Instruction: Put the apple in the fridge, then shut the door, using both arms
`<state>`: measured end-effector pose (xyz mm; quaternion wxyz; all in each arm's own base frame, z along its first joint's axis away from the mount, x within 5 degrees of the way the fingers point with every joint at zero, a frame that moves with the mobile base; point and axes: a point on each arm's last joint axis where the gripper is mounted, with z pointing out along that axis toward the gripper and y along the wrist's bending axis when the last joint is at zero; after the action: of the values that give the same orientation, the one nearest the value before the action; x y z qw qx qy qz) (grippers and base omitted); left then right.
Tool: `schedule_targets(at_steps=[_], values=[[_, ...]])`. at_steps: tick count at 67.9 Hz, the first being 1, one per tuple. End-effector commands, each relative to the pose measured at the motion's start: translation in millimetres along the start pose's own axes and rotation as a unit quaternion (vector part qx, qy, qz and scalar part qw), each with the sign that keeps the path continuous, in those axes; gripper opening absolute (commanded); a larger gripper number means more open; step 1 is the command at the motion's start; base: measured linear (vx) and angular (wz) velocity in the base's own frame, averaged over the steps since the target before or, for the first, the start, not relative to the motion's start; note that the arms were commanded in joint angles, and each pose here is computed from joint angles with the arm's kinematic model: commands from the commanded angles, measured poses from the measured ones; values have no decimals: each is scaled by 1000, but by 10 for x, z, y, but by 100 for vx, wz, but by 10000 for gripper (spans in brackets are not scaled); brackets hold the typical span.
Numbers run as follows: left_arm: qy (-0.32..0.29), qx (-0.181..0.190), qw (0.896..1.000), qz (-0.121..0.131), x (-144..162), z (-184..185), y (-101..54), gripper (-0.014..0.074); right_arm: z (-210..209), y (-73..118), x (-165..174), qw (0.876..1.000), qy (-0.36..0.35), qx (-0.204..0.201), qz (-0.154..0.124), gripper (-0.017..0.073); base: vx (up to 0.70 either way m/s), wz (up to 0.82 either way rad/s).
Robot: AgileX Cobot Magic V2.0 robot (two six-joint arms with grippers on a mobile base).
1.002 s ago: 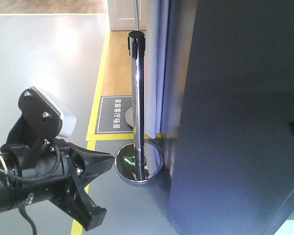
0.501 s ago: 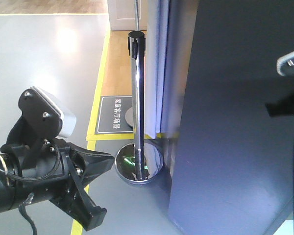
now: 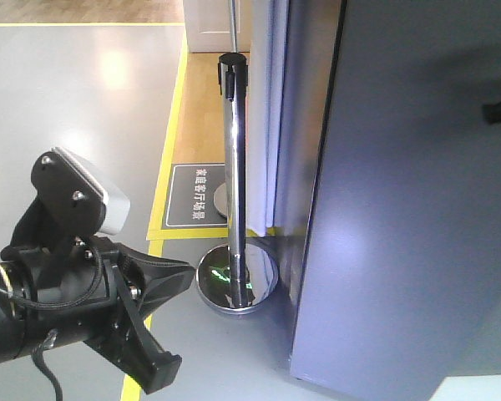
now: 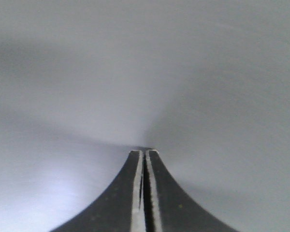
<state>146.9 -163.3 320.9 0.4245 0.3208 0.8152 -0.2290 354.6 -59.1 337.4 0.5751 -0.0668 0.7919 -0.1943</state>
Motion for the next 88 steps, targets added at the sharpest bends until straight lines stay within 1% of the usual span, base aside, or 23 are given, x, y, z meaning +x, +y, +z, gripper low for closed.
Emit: schedule_targets(at_steps=[1,2,11,14,18,22,25,27,29,31,33,34,36,42,44,47,61,68,73,77,84,88], values=[[-50,4,999,-7,-144,-81,-15,-6,56,-193,-206,999,-45,-18,16,-2,0,0],[-50,4,999,-7,-144,-81,-15,-6,101,-191,-199,998,-46,-27,20,-2,0,0],[-50,4,999,-7,-144,-81,-15,-6,378,-297,-247,994,-63,-58,63,-2,0,0],[-52,4,999,-7,-146,-81,-15,-6,491,-311,-238,993,-62,-62,80,-2,0,0],[-50,4,999,-7,-144,-81,-15,-6,577,-338,-270,992,-65,-55,96,-2,0,0],[-50,4,999,-7,-144,-81,-15,-6,609,-340,-275,989,-65,-57,121,-2,0,-1],[-50,4,999,-7,-144,-81,-15,-6,589,-321,-296,984,-68,-73,145,-2,-1,-1],[-50,4,999,-7,-144,-81,-15,-6,573,-308,-310,983,-70,-82,149,-2,0,0],[-50,4,999,-7,-144,-81,-15,-6,542,-276,-332,979,-72,-104,158,-2,0,0],[-50,4,999,-7,-144,-81,-15,-6,512,-248,-355,977,-73,-123,156,-2,0,0],[-50,4,999,-7,-144,-81,-15,-6,486,-222,-369,976,-73,-140,148,-2,0,1],[-50,4,999,-7,-144,-81,-15,-6,476,-213,-373,975,-71,-147,150,-2,0,1],[-50,4,999,-7,-144,-81,-15,-6,465,-198,-375,975,-68,-154,144,-2,0,1],[-50,4,999,-7,-144,-81,-15,-6,417,-171,-371,969,-61,-165,172,-2,0,0],[-50,4,999,-7,-144,-81,-15,-6,387,-178,-362,968,-59,-164,180,-2,0,0],[-50,4,999,-7,-144,-81,-15,-6,349,-176,-346,968,-56,-163,185,-2,0,0],[-50,4,999,-7,-144,-81,-15,-6,16,-183,-226,972,-43,-131,189,-2,0,0],[-50,4,999,-7,-144,-81,-15,-6,-155,-190,-179,975,-42,-115,185,-2,0,0],[-50,4,999,-7,-144,-81,-15,-6,-277,-165,-139,976,-41,-118,177,-2,0,0],[-50,4,999,-7,-144,-81,-15,-6,-380,-124,-95,976,-38,-129,174,-2,0,0],[-50,4,999,-7,-144,-81,-15,-6,-563,-73,-51,974,-39,-142,174,-2,0,0],[-50,4,999,-7,-144,-81,-15,-6,-675,-51,-38,971,-41,-147,184,-2,0,0]])
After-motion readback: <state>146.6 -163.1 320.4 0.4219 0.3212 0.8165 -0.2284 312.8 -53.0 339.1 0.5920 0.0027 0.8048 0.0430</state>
